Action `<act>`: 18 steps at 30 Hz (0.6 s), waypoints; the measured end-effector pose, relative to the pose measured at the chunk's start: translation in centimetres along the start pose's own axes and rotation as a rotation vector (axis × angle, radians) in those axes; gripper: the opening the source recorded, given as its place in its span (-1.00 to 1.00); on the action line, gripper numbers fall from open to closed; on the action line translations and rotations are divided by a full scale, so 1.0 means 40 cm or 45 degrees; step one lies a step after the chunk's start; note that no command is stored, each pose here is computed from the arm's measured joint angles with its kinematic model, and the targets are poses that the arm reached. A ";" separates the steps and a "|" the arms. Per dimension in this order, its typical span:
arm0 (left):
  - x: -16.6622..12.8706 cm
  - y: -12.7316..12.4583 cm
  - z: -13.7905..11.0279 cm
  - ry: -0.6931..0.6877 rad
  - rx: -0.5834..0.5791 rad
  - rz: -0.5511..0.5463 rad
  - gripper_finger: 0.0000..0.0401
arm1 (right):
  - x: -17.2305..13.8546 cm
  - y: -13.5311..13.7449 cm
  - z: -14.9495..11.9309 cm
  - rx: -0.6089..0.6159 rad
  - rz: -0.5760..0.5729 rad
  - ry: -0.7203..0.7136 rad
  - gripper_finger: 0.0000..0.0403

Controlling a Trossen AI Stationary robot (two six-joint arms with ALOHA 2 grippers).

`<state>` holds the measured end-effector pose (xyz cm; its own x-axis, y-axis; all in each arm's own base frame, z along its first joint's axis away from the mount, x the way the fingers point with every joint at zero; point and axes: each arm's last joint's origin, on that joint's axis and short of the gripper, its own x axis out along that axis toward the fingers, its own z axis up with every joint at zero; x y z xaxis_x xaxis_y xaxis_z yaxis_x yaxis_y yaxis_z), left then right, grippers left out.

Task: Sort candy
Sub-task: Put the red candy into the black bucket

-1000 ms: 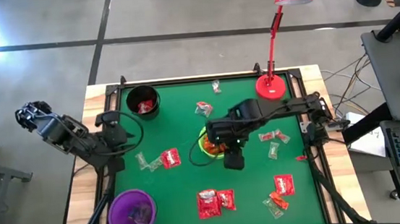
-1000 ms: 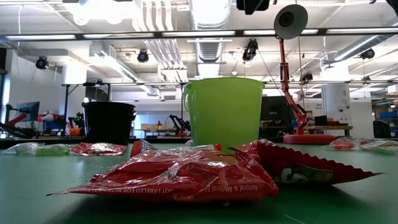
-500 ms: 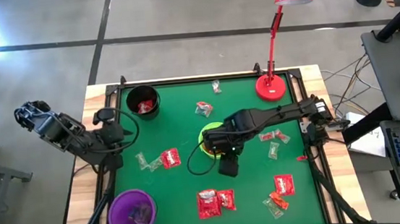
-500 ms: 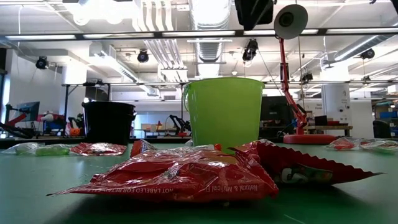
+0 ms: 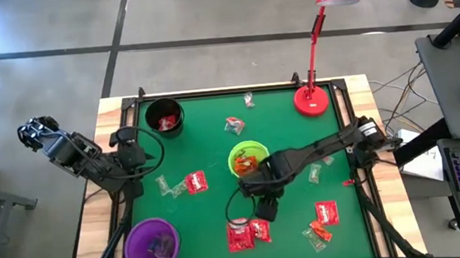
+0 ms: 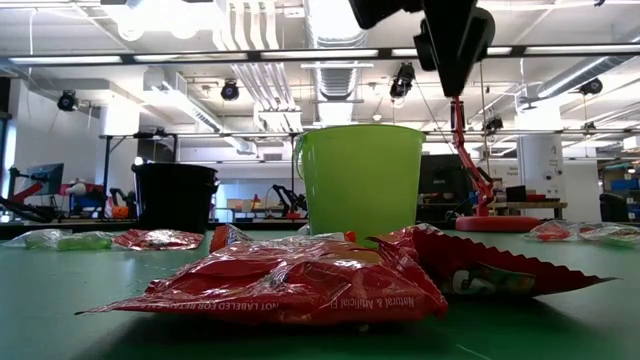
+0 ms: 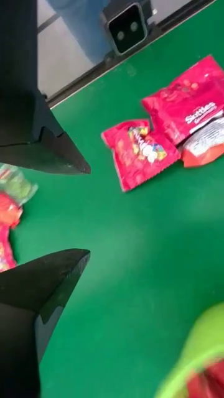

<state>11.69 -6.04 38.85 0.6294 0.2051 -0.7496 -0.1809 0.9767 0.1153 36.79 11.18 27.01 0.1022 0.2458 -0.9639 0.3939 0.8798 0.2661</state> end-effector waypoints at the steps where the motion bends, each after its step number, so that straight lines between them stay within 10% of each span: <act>1: 0.000 0.000 0.000 -0.001 0.000 -0.001 -0.45 | 0.012 0.005 -0.003 0.016 0.009 -0.008 0.00; 18: -0.004 0.005 -0.001 -0.014 -0.058 0.004 -0.45 | 0.128 0.066 -0.046 0.255 0.088 -0.176 0.01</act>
<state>11.52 -5.90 38.96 0.6371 0.2088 -0.7420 -0.2168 0.9723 0.0874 36.67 15.51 22.77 0.2532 0.2323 -0.9391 0.5534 0.7614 0.3376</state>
